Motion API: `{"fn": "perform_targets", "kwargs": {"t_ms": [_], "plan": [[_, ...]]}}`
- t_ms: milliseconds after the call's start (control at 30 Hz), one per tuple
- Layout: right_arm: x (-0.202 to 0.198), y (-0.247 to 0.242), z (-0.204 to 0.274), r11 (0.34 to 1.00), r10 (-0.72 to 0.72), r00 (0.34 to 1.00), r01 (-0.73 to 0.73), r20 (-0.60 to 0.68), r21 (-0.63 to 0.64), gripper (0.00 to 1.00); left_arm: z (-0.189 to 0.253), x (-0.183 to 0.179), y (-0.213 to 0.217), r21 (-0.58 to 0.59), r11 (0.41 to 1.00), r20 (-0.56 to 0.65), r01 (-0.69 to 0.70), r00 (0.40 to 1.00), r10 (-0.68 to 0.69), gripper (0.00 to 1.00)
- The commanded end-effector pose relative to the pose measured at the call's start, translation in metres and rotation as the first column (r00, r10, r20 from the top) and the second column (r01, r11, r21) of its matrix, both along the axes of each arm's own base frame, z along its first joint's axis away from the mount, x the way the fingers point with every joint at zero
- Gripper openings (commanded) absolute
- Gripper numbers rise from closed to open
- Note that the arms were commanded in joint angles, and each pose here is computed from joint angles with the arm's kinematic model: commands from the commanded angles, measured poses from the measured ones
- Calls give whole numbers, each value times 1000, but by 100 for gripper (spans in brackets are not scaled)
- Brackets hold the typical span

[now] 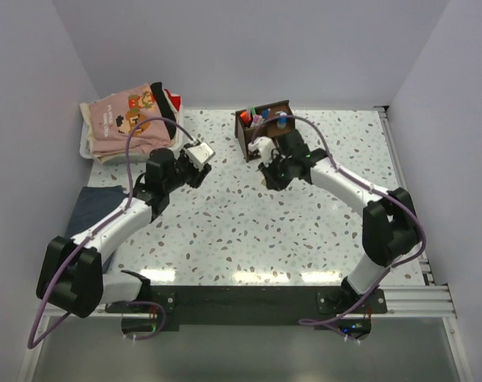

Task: Sort the stationery into containers
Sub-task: Pick up the stationery from the center of the board, then place the stationery in the storage box.

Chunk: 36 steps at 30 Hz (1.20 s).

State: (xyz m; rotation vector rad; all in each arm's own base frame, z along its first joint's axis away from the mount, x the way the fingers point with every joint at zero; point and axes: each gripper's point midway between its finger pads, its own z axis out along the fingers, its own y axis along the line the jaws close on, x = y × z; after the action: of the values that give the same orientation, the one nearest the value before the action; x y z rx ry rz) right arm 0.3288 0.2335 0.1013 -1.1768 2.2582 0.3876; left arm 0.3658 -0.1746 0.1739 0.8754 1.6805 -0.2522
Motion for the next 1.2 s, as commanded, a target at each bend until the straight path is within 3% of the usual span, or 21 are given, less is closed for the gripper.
{"fn": "perform_targets", "kwargs": {"t_ms": [0, 167, 467, 1167], "plan": [[60, -36, 6, 963, -269, 963, 269, -5, 22, 4, 12, 20, 6, -57, 993, -79, -99, 992, 94, 53], [118, -56, 26, 930, -366, 927, 362, 80, 67, 3, 24, 35, 3, -61, 991, -89, -115, 990, 110, 53], [165, -49, 26, 891, -450, 888, 438, 94, 121, 4, 34, 55, 5, -40, 990, -55, -137, 989, 135, 53], [211, -31, 10, 843, -535, 838, 521, 104, 134, 6, 21, 44, 14, -15, 989, -56, -148, 988, 147, 53]]}}
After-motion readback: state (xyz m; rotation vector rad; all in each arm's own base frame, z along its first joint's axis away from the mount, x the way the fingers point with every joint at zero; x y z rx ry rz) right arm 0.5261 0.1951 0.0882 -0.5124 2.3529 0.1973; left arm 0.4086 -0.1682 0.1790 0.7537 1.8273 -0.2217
